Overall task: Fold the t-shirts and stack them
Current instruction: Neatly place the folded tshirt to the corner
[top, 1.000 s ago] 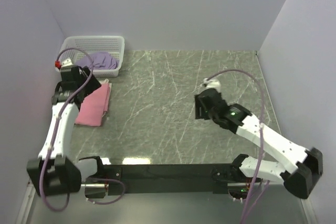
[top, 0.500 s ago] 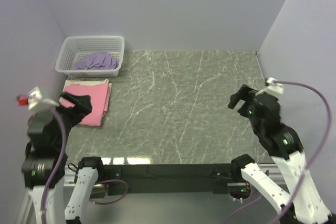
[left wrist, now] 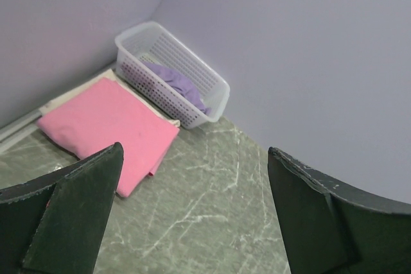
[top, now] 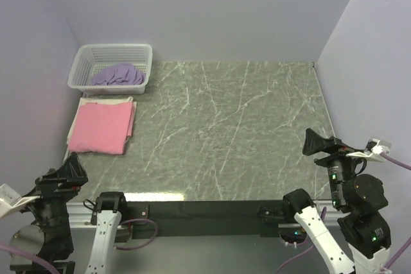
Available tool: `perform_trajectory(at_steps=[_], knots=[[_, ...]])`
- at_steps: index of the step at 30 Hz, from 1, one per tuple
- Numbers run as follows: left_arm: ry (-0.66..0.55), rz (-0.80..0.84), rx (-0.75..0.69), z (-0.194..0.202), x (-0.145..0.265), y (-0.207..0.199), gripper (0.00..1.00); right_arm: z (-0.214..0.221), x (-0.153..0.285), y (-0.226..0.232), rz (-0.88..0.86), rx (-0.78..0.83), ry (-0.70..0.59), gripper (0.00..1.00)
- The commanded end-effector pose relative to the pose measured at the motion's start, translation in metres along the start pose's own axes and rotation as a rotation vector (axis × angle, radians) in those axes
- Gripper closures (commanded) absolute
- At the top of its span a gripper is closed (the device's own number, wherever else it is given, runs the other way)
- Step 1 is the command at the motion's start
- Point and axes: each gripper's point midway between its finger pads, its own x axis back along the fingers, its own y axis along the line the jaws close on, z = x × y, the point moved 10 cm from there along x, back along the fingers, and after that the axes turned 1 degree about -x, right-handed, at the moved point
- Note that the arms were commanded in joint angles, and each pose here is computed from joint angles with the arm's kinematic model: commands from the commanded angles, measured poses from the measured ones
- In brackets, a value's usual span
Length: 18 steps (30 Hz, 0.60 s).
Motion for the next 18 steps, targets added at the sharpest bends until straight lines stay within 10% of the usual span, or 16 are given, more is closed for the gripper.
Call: perform_trajectory(at_steps=[1, 18], knots=[[-0.085, 0.007, -0.026, -0.011, 0.005, 0.002, 0.01, -0.004, 0.004, -0.002, -0.029, 0.001, -0.073, 0.06], [-0.125, -0.003, 0.056, -0.011, 0.000, 0.014, 0.01, 0.011, -0.001, -0.004, -0.084, 0.009, -0.090, 0.07]])
